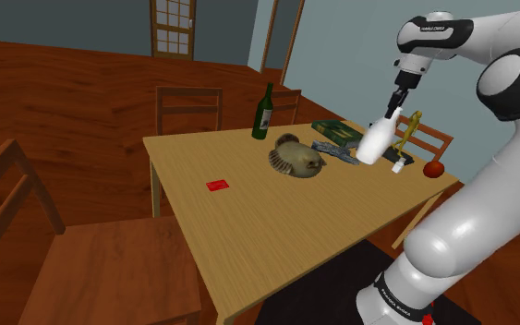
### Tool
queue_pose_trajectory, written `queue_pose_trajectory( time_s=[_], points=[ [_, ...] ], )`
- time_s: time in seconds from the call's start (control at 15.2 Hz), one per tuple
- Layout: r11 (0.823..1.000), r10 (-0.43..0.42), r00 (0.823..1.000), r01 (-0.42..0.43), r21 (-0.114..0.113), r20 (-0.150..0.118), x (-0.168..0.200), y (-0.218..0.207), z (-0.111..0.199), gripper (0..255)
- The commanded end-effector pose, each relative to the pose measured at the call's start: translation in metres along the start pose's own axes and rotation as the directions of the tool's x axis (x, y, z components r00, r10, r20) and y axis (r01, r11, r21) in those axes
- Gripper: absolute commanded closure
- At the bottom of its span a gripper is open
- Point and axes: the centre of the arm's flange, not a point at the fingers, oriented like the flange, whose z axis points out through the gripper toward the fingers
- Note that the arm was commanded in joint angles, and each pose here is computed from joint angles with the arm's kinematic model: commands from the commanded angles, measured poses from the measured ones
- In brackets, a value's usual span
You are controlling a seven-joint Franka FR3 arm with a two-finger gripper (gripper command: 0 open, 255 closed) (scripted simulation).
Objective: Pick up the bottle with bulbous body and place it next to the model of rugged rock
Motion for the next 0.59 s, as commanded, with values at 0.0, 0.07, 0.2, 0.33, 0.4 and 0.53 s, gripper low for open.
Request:
queue_pose_trajectory(
  time_s=[0.0,0.07,0.2,0.33,0.4,0.53],
  points=[
    [1.000,-0.001,1.000,0.001,-0.002,-0.001,-0.005,0.027,0.010,255],
    [1.000,-0.001,1.000,0.001,-0.002,-0.001,-0.008,0.039,0.014,255],
    [1.000,-0.001,1.000,0.001,-0.002,-0.001,-0.015,0.062,0.024,255],
    [1.000,-0.001,1.000,0.001,-0.002,-0.001,-0.021,0.086,0.034,255],
    [1.000,-0.001,1.000,0.001,-0.002,-0.001,-0.025,0.098,0.039,255],
    [1.000,-0.001,1.000,0.001,-0.002,-0.001,-0.031,0.121,0.049,255]
  ],
)
